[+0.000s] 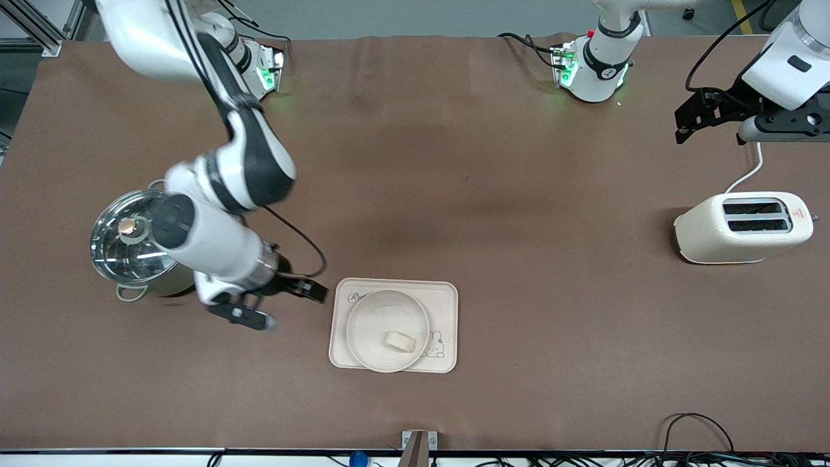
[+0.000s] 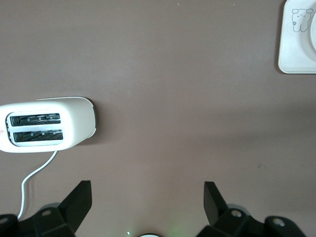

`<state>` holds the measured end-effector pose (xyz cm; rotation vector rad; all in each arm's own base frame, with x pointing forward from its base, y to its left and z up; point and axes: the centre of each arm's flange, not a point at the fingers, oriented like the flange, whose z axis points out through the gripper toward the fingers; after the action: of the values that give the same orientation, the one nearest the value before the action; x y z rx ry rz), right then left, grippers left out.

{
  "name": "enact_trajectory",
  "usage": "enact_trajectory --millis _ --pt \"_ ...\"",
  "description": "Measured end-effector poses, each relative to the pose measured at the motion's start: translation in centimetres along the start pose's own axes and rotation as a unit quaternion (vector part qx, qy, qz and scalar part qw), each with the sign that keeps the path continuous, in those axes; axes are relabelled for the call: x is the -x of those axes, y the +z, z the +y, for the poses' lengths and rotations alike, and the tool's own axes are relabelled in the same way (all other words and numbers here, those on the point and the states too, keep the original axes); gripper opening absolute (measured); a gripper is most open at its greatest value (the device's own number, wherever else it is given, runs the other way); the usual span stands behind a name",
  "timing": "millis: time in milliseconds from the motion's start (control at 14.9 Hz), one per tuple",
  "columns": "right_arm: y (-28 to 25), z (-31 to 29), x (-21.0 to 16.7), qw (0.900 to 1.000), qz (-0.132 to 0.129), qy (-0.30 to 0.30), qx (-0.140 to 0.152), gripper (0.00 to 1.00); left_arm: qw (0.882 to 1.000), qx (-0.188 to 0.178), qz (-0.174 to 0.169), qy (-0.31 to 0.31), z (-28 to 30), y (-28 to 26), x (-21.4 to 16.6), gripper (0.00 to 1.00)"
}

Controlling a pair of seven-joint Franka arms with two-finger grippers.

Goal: Place bun in plate and plate on tray

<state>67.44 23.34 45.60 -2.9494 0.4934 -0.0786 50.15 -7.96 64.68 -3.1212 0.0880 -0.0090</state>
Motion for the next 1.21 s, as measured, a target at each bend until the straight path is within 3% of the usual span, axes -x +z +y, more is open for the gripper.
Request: enact_trajectory --millis 134,269,470,806,1007,1209 --pt "-6.0 3.7 -0.4 1.0 0.007 0.003 0.028 1.0 1.0 0.0 0.0 0.0 0.0 0.0 0.0 1.0" --pt "-10.6 8.1 -0.3 0.999 -0.015 -0.007 0.046 1.0 1.0 0.0 0.001 0.0 0.0 -0.1 0.0 1.0" --pt "-16.6 16.3 -1.0 0.998 -0.038 -0.011 0.051 1.0 1.0 0.0 0.001 0.0 0.0 -0.1 0.0 1.0" --pt "-25.7 27.1 0.5 0.997 -0.021 -0.036 0.066 1.0 1.0 0.0 0.004 0.007 0.0 -0.6 0.1 1.0" --pt "-27.8 29.1 1.9 0.994 -0.018 -0.061 0.085 1.0 1.0 0.001 0.014 0.008 -0.2 -1.6 0.1 1.0" --pt "-26.5 27.5 2.0 0.992 -0.028 -0.083 0.093 1.0 1.0 0.001 0.014 0.007 -0.4 -2.3 0.3 1.0"
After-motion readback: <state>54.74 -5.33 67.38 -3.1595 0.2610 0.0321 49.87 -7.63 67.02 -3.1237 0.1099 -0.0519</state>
